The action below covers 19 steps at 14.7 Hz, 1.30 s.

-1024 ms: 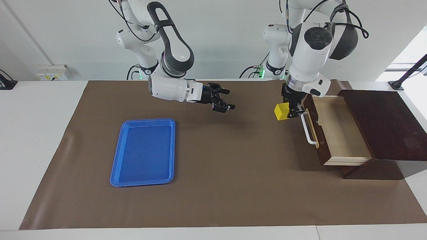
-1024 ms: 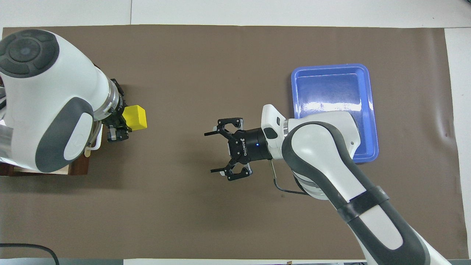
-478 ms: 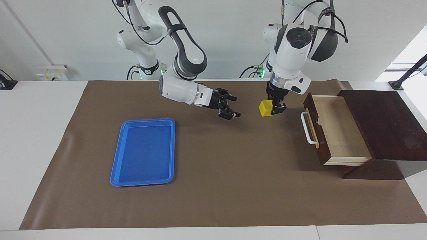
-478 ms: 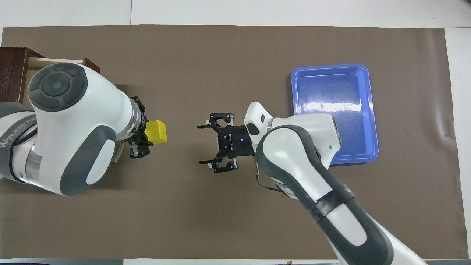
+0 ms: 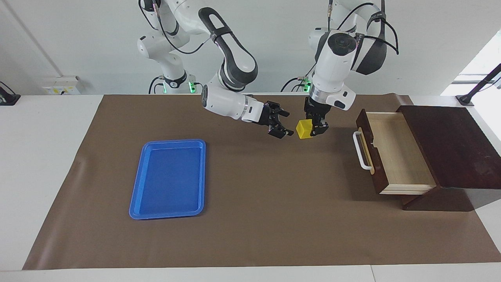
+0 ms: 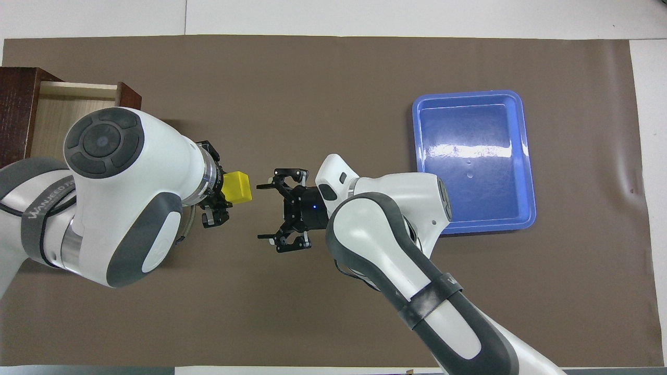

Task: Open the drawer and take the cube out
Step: 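Lift the cube toward the right gripper with the left gripper, then close the right gripper on the yellow cube held by the left gripper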

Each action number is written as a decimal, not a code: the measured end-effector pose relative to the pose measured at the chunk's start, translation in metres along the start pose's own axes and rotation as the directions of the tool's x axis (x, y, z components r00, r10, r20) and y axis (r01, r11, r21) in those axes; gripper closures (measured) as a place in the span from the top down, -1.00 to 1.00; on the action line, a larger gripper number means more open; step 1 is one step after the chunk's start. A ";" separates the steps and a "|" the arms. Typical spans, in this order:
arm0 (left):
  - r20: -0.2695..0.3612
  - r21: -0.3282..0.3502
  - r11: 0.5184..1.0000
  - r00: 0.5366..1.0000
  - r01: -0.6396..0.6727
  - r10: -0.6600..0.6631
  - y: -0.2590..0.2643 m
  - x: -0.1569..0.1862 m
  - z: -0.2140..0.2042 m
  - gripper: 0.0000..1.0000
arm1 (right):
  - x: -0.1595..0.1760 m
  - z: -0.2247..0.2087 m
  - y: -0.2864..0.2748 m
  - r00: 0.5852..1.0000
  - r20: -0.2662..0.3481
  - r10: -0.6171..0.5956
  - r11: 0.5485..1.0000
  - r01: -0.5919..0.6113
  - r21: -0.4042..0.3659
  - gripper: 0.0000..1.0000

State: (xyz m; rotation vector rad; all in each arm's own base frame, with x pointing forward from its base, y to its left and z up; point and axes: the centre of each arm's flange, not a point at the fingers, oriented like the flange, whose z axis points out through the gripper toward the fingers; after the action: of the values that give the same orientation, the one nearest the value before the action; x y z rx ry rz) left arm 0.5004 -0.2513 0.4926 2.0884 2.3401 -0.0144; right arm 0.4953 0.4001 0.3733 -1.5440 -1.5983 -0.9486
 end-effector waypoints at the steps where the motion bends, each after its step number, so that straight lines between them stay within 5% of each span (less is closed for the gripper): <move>1: -0.001 0.001 1.000 1.000 0.001 -0.001 -0.001 0.001 0.001 0.10 | 0.003 0.003 0.001 1.000 0.001 -0.002 1.000 0.002 -0.007 1.00; 19: -0.009 0.013 1.000 1.000 -0.025 0.026 -0.020 -0.005 0.011 0.10 | 0.030 0.039 0.006 1.000 -0.011 0.013 1.000 -0.013 -0.007 1.00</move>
State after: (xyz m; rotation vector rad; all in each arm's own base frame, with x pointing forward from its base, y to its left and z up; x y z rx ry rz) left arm 0.4814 -0.2583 0.4816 2.1285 2.3244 -0.0194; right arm 0.5003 0.4494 0.3812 -1.5503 -1.5767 -0.9551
